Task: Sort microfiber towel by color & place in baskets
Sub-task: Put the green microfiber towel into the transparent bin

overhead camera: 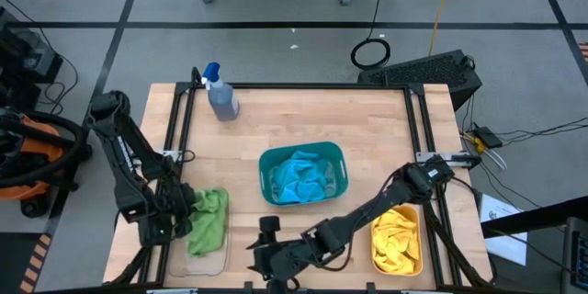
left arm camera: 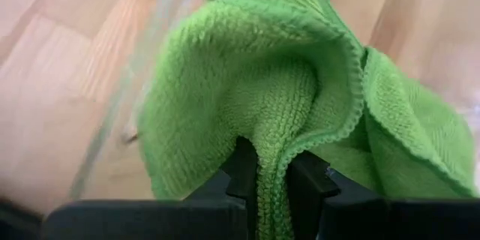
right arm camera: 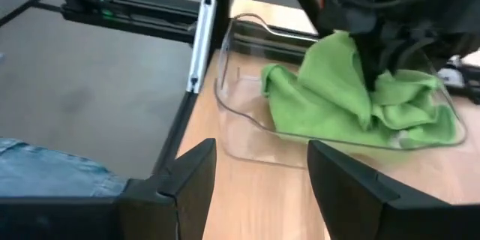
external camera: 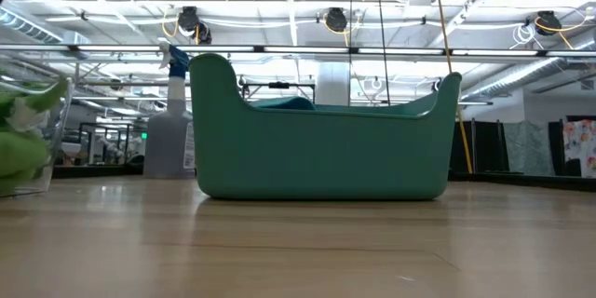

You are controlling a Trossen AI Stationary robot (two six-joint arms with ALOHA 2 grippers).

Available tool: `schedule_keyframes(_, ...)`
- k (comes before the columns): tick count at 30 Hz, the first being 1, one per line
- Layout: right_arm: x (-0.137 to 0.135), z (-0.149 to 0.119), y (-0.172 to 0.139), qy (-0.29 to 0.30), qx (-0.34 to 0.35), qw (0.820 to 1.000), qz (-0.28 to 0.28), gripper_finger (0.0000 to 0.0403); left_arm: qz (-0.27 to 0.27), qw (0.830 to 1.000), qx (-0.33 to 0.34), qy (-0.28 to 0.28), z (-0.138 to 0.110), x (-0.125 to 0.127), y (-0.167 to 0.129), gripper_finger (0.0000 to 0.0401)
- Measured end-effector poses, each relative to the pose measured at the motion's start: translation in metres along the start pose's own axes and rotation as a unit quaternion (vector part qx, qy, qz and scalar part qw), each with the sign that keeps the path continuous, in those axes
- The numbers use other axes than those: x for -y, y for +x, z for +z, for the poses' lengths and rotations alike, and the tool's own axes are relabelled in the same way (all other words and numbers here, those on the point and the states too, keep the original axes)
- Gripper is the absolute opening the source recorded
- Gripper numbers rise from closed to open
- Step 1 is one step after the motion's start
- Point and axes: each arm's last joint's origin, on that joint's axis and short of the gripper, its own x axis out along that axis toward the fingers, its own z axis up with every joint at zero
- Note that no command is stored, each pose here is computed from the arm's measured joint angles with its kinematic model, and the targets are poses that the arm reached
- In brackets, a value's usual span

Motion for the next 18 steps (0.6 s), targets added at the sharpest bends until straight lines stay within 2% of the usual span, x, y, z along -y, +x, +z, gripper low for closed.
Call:
schedule_keyframes(3, -0.005, 0.001, -0.003, -0.005, 0.004, 1.0, -0.003, 0.0203, 0.0, 1.0, -0.003, 0.008, 0.003, 0.001, 0.002, 0.005)
schedule_keyframes(10, -0.008, 0.0, -0.005, -0.012, 0.004, 1.0, 0.0, 0.0203, -0.046, 0.998, 0.007, 0.036, 0.008, 0.012, 0.004, 0.0057)
schedule_keyframes(14, -0.008, 0.0, -0.005, -0.01, 0.004, 1.0, 0.0, 0.0203, -0.068, 0.996, -0.005, 0.065, 0.007, 0.017, 0.003, 0.0087)
schedule_keyframes(18, -0.009, 0.0, -0.005, -0.01, 0.005, 1.0, 0.0, 0.0203, -0.125, 0.985, 0.007, 0.12, 0.008, 0.029, 0.001, 0.0134)
